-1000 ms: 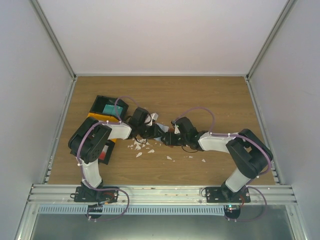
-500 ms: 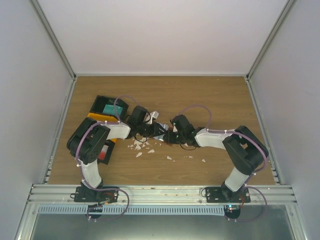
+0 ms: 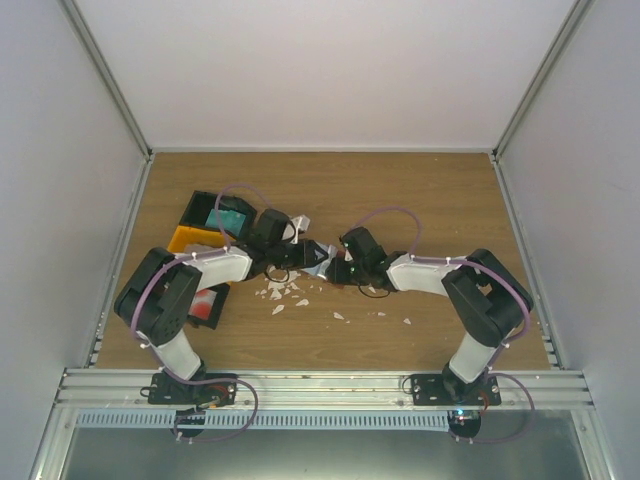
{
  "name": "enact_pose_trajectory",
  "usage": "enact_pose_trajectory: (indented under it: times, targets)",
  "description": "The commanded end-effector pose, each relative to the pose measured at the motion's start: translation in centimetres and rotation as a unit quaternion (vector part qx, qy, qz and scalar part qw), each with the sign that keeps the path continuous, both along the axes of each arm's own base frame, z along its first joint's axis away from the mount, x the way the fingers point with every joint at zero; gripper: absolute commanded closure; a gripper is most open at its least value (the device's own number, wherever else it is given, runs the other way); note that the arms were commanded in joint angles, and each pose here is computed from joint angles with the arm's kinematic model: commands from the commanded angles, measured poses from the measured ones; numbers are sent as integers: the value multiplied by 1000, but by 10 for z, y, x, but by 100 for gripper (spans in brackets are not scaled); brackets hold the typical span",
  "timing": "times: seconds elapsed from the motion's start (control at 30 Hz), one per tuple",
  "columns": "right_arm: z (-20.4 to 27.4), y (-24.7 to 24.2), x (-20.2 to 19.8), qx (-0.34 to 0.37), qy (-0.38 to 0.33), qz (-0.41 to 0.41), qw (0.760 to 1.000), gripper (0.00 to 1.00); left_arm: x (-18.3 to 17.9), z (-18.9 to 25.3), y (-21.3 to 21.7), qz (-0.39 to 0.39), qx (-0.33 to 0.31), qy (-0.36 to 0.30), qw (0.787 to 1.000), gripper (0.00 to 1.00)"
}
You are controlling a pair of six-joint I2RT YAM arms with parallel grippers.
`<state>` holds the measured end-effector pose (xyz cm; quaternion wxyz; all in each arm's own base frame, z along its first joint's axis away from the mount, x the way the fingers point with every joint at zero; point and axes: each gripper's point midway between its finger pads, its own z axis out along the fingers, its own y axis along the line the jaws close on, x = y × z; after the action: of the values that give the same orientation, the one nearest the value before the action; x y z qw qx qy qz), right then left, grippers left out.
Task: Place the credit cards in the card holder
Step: Open the card holder at the center of the board.
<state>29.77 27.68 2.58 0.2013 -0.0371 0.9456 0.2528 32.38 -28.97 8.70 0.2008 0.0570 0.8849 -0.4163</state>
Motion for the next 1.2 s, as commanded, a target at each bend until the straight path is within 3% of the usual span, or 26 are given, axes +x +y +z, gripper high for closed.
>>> enact_pose_trajectory:
  times: [0.0, 0.17, 0.4, 0.73, 0.97, 1.17]
  targets:
    - [-39, -31, -18, -72, 49, -25, 996, 65, 3, -18, 7, 10, 34, 8, 999, 54]
    - [-27, -24, -18, -45, 36, -16, 998, 73, 1, -31, 2, -2, 32, 30, 999, 58]
    - [0, -24, -12, -27, 3, -23, 999, 71, -2, -27, -16, -47, -8, 33, 998, 67]
    - [61, -48, -8, 0, -61, -91, 994, 63, -6, -25, -42, -103, -44, 37, 993, 68]
    - [81, -53, -1, 10, -76, -104, 992, 61, -14, -39, -52, -121, -29, 49, 991, 62]
    - [70, -35, 8, 28, -50, -82, 995, 74, -22, -49, -51, -120, -20, 56, 991, 66]
